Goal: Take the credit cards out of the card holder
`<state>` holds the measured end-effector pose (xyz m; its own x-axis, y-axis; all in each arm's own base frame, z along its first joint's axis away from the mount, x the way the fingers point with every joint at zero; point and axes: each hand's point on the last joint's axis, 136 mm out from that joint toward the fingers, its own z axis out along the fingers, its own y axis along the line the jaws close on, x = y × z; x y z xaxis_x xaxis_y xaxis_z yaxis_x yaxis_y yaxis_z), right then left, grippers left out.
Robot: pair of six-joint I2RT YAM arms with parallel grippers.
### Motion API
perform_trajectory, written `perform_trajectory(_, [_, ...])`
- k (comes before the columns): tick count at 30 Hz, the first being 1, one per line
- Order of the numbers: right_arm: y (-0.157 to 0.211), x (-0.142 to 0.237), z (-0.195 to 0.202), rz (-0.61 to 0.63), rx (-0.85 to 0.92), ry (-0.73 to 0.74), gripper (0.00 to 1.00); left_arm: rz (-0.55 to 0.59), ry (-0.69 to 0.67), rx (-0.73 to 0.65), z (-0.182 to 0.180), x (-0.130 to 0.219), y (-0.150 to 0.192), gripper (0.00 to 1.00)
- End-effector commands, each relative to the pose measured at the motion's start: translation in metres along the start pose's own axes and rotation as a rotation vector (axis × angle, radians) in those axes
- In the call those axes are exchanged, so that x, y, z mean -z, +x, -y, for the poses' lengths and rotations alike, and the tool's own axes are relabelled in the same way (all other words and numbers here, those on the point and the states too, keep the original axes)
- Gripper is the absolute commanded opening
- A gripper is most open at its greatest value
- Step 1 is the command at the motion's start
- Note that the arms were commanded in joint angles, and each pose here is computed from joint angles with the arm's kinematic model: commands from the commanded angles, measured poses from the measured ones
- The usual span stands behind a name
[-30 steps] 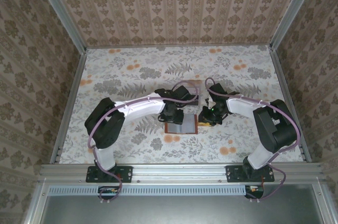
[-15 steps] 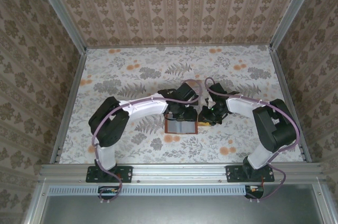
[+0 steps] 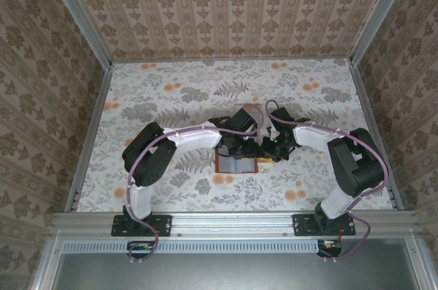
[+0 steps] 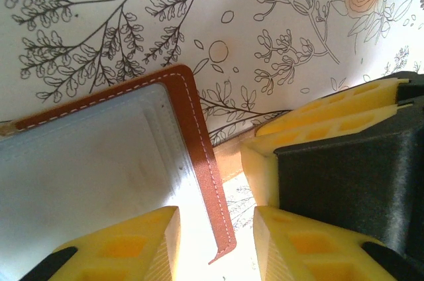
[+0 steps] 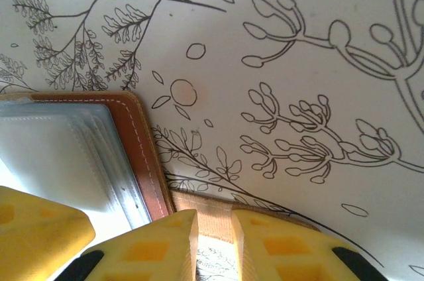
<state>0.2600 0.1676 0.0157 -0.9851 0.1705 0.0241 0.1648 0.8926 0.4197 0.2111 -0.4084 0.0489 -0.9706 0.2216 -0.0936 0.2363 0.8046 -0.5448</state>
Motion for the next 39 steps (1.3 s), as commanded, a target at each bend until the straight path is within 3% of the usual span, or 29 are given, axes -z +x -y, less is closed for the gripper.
perform_trajectory(1, [-0.001, 0.005, 0.003, 0.015, 0.008, 0.030, 0.23, -0.030, -0.051, 0.018, -0.015, -0.010, 0.009, 0.36])
perform_trajectory(22, [-0.002, 0.008, 0.005, 0.019, 0.009, 0.041, 0.23, -0.031, -0.426, -0.061, -0.075, 0.031, 0.021, 0.43])
perform_trajectory(39, [-0.002, 0.008, 0.005, 0.017, 0.012, 0.040, 0.23, 0.016, -0.480, -0.083, -0.074, 0.063, 0.018, 0.41])
